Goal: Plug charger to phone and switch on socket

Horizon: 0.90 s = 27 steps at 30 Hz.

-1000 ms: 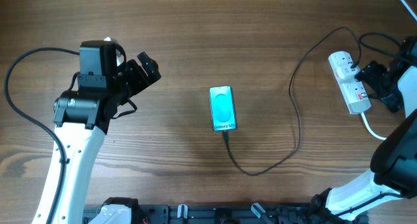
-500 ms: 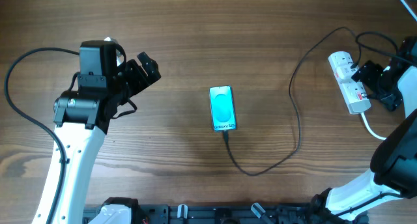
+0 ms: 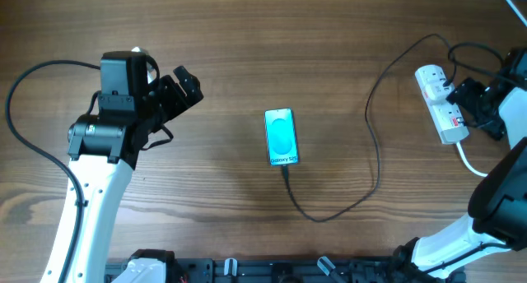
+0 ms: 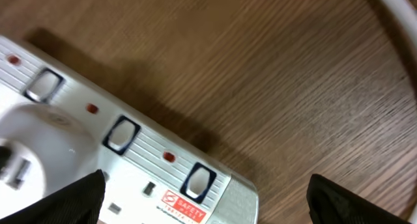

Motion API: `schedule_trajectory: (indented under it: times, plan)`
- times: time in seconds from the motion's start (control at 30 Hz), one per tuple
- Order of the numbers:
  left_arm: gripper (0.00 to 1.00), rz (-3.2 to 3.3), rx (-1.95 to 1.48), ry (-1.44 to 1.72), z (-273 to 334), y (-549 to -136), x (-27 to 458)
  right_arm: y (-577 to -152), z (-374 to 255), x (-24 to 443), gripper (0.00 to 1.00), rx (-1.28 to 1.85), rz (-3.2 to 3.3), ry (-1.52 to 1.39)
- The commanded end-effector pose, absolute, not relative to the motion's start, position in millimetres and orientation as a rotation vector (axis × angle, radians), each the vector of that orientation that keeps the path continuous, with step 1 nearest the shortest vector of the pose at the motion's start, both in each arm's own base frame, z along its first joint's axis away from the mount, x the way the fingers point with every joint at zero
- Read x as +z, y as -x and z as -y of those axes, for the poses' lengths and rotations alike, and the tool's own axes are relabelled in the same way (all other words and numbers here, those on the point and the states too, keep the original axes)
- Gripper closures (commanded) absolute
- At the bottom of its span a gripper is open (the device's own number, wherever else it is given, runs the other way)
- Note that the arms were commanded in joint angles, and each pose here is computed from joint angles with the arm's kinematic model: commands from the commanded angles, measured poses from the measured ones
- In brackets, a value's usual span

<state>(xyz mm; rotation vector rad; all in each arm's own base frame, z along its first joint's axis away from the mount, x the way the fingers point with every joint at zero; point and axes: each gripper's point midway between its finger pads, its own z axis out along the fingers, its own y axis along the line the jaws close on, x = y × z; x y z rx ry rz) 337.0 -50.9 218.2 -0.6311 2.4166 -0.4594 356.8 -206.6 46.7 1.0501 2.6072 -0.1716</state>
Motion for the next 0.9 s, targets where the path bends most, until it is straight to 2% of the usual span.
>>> schedule_trajectory:
  times: [0.0, 0.47, 0.87]
  plan:
    - [0.00, -2.412, -0.433, 0.612, 47.0, -337.1, 219.5, -358.2, 212.1, 38.5, 0.00, -0.215, -2.626, -0.985]
    - [0.00, -2.411, -0.433, 0.612, 47.0, -337.1, 219.6, -363.0, 221.7, 11.2, 0.00, -0.268, -2.578, -0.980]
    - [0.00, -2.412, -0.433, 0.612, 47.0, -337.1, 219.5, -372.8, 216.3, 11.1, 0.00, -0.196, -2.557, -0.961]
